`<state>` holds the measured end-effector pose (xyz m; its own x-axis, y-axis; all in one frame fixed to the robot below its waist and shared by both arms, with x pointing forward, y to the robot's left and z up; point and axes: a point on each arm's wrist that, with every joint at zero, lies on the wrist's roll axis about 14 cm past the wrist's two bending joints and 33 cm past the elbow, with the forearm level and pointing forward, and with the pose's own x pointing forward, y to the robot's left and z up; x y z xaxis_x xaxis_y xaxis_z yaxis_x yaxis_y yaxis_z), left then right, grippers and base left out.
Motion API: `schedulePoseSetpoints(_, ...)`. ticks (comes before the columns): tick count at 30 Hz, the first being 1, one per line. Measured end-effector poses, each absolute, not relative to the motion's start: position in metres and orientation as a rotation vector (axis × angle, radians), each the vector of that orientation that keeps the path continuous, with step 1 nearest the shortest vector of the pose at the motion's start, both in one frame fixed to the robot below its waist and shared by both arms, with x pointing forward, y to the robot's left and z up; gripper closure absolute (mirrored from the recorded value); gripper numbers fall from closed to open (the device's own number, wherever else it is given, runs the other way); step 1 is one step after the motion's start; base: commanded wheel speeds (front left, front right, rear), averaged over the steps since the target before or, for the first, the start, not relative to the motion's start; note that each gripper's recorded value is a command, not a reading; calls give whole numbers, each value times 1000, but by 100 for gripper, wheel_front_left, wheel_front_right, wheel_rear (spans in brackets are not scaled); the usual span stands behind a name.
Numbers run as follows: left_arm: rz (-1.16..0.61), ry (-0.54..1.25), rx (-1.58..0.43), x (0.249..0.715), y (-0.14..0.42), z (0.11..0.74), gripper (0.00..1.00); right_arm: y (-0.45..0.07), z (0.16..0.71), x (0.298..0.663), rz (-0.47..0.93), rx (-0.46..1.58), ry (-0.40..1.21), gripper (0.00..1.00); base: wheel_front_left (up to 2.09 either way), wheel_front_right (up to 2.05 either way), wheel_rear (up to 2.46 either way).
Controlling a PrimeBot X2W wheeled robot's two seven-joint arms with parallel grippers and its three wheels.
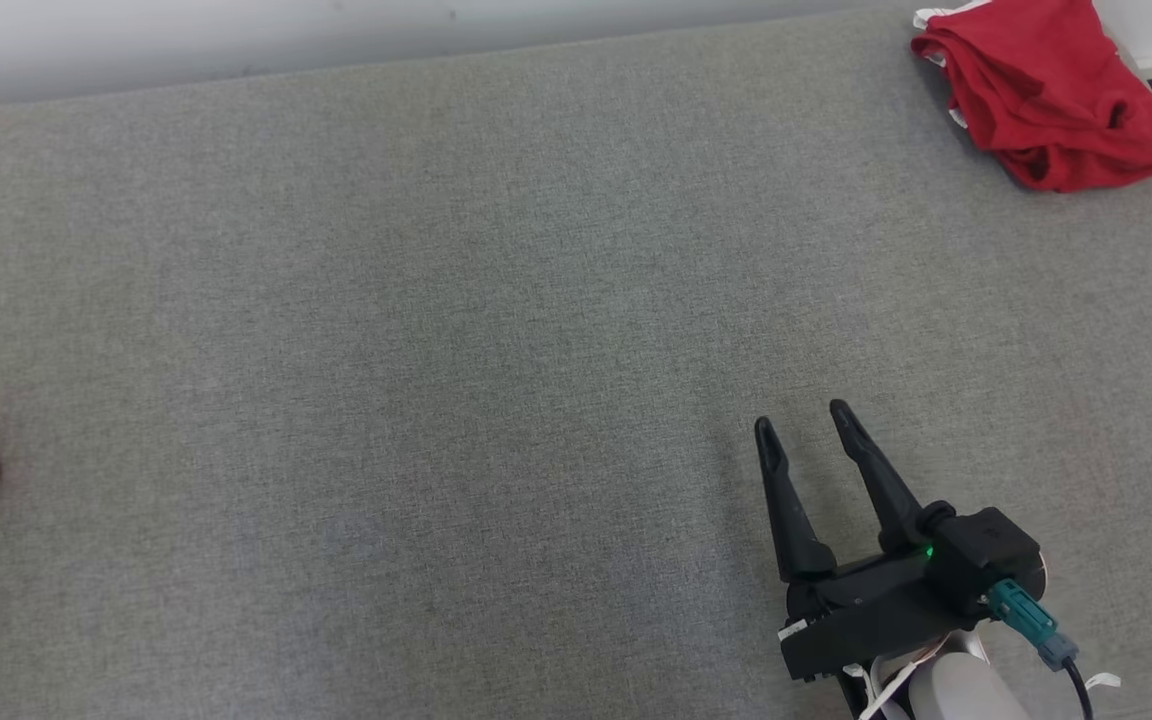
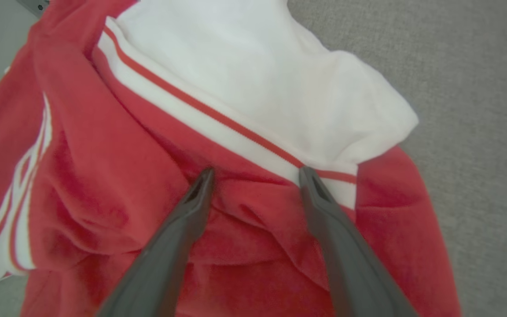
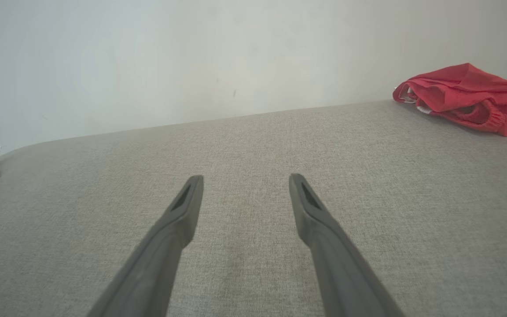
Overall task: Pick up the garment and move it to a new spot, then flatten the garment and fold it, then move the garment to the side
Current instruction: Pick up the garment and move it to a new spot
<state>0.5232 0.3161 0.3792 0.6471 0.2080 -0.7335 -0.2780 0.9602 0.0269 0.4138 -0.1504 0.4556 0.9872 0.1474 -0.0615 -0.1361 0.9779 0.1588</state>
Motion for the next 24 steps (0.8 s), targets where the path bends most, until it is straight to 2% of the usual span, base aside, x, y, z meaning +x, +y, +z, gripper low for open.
schedulePoseSetpoints(3, 266, 807, -74, 522, 316, 383, 100, -147, 457, 413, 153, 156, 72, 0, 0, 0, 0)
schedulePoseSetpoints(7, 256, 684, -63, 532, 320, 405, 100, -144, 460, 413, 161, 158, 68, 0, 0, 0, 0)
schedulePoseSetpoints(13, 162, 339, -70, 573, 305, 492, 100, -142, 465, 410, 166, 162, 57, 0, 0, 0, 0)
schedulePoseSetpoints(19, -23, 35, -54, 592, 251, 595, 100, -141, 477, 407, 169, 162, 26, 0, 0, 0, 0)
schedulePoseSetpoints(24, -225, -168, -33, 586, 178, 673, 100, -147, 486, 403, 153, 161, 2, 0, 0, 0, 0)
